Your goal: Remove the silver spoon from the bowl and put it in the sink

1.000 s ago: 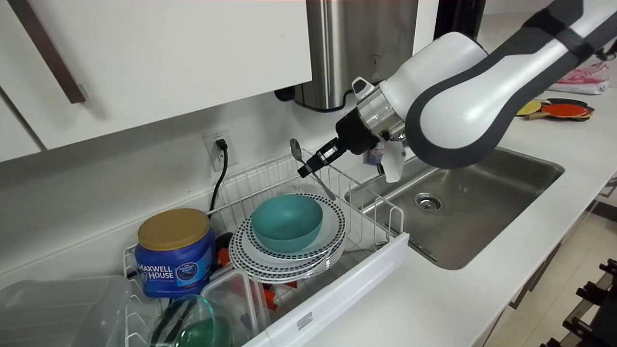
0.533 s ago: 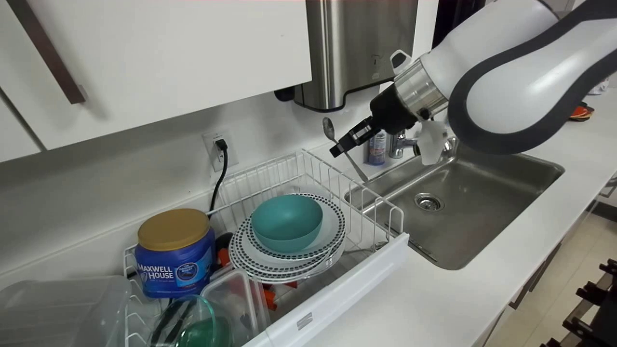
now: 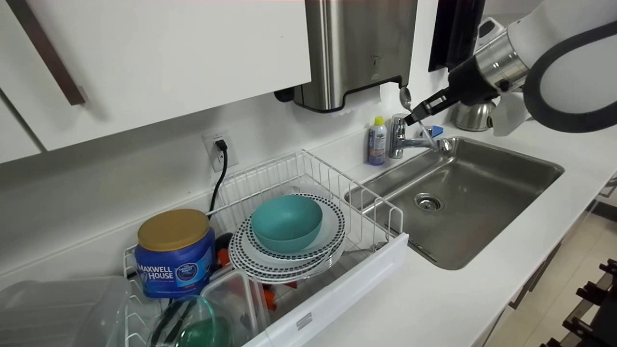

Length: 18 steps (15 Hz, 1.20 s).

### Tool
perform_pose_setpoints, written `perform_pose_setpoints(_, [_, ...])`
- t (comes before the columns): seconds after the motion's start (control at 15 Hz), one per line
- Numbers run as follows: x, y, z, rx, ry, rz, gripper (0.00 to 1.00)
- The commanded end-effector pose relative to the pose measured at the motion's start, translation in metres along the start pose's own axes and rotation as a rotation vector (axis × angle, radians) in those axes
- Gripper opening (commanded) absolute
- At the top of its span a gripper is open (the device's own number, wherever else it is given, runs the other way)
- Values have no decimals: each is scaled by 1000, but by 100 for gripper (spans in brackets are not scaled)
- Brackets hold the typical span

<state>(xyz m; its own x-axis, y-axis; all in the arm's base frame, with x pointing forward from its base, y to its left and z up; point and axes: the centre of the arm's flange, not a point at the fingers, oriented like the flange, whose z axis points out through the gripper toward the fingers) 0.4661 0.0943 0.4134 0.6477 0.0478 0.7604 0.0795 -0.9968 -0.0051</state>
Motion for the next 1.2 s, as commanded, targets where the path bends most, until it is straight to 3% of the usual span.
perform_pose_setpoints(0.0, [-4, -11, 6, -186, -37, 36, 2])
perform_pose_setpoints(0.07, [-15, 27, -5, -86, -16, 13, 8])
perform_pose_setpoints(0.2, [-27, 40, -11, -143, -32, 16, 8])
perform_pose_setpoints(0.4, [-29, 37, -16, -159, -31, 10, 8])
perform_pose_setpoints(0.53, [-22, 41, -13, -174, -23, 35, 2])
perform_pose_setpoints(0.8, [9, 93, -1, -284, -42, 168, 2])
perform_pose_setpoints(1.13, [29, 172, 24, -440, -176, 305, 2])
